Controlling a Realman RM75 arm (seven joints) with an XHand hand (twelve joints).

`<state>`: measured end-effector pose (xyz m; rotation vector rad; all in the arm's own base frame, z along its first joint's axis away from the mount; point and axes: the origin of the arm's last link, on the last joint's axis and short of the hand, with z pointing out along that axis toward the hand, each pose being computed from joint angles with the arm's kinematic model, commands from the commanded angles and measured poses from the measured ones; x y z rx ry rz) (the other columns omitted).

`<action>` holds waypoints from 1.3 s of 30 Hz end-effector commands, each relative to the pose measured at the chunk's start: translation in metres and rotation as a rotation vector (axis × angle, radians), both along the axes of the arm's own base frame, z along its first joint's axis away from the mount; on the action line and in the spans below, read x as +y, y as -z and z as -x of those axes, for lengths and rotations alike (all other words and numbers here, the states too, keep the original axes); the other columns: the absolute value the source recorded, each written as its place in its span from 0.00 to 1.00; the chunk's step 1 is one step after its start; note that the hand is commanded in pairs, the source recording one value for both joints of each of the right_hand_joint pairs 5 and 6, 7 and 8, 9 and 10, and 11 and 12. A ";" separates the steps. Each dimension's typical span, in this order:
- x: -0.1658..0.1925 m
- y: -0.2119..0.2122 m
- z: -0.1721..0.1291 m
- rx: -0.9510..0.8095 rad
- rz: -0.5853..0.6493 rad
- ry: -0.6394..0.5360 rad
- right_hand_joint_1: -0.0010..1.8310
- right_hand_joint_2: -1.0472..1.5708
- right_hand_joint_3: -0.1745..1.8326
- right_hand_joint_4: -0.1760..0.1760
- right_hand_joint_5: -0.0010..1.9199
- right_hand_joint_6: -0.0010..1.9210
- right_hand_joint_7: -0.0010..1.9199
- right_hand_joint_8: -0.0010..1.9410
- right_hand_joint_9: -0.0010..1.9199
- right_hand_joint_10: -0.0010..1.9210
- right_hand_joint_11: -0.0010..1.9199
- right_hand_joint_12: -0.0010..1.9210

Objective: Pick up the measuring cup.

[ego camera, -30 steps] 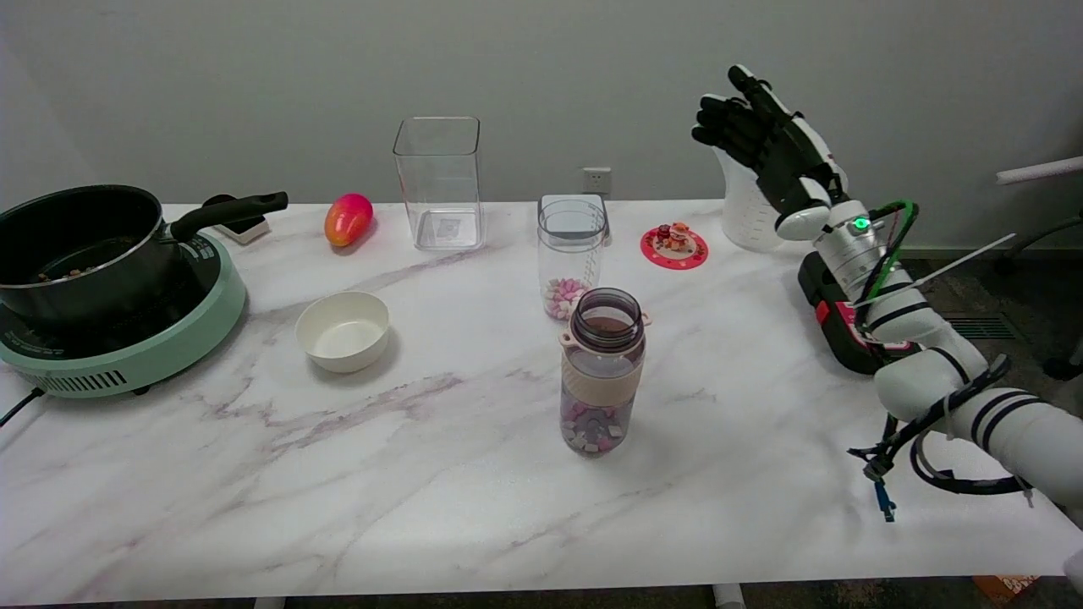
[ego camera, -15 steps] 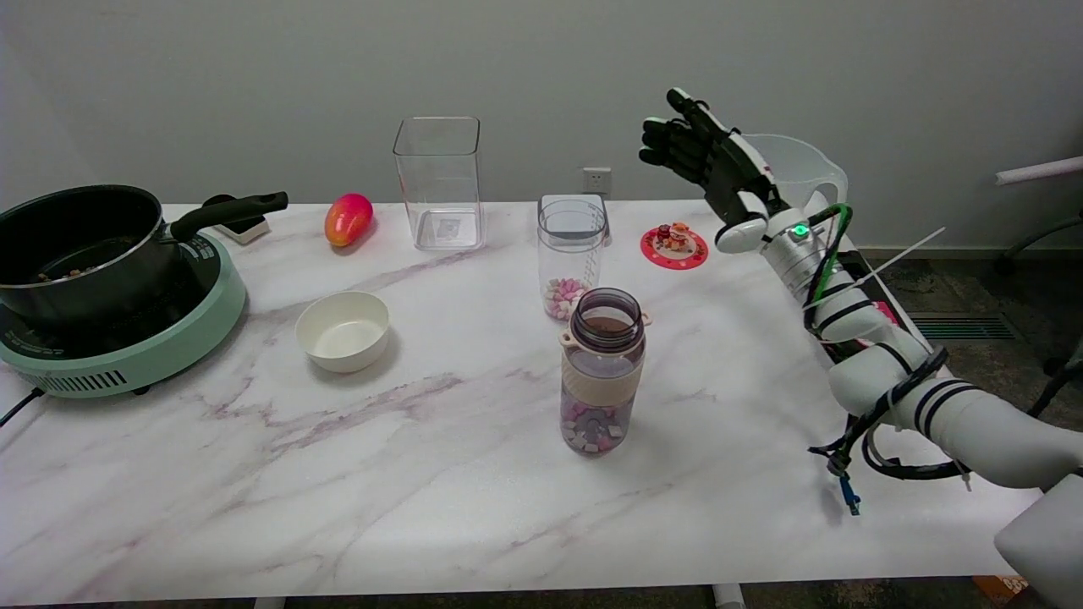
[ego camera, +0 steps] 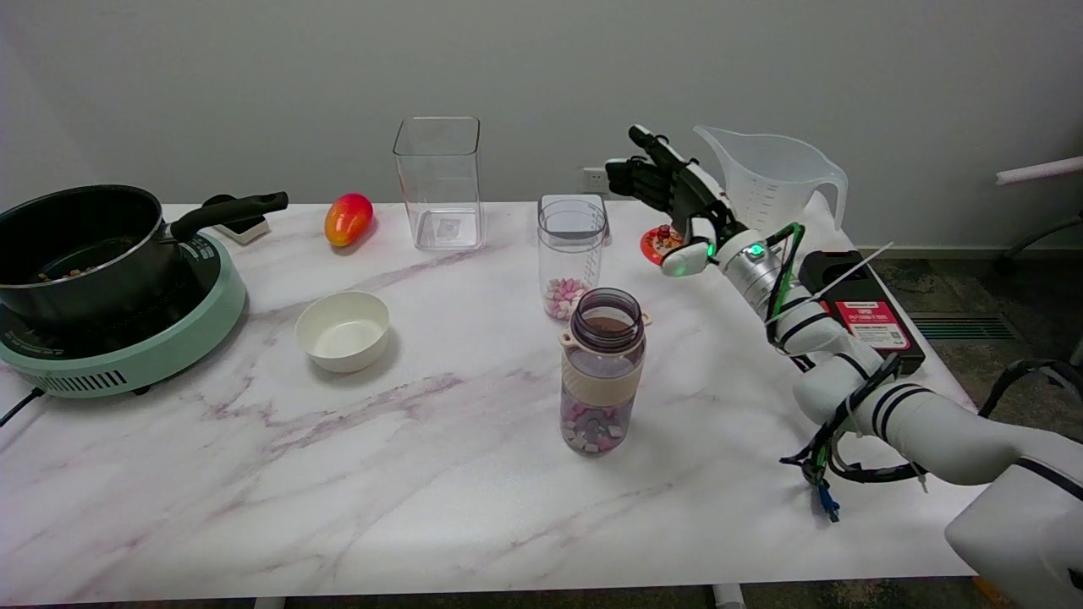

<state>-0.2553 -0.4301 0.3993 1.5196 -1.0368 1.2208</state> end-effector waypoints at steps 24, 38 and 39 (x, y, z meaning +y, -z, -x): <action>-0.017 0.051 0.047 0.010 0.041 0.144 0.71 0.07 0.61 0.50 0.10 0.10 0.34 0.34 0.26 0.26 0.30 0.30; -0.024 0.059 0.044 0.004 0.035 0.151 0.71 0.06 0.62 0.50 0.09 0.09 0.33 0.33 0.25 0.25 0.28 0.28; -0.025 0.060 0.044 0.004 0.036 0.153 0.71 0.06 0.62 0.50 0.09 0.09 0.33 0.33 0.24 0.24 0.28 0.28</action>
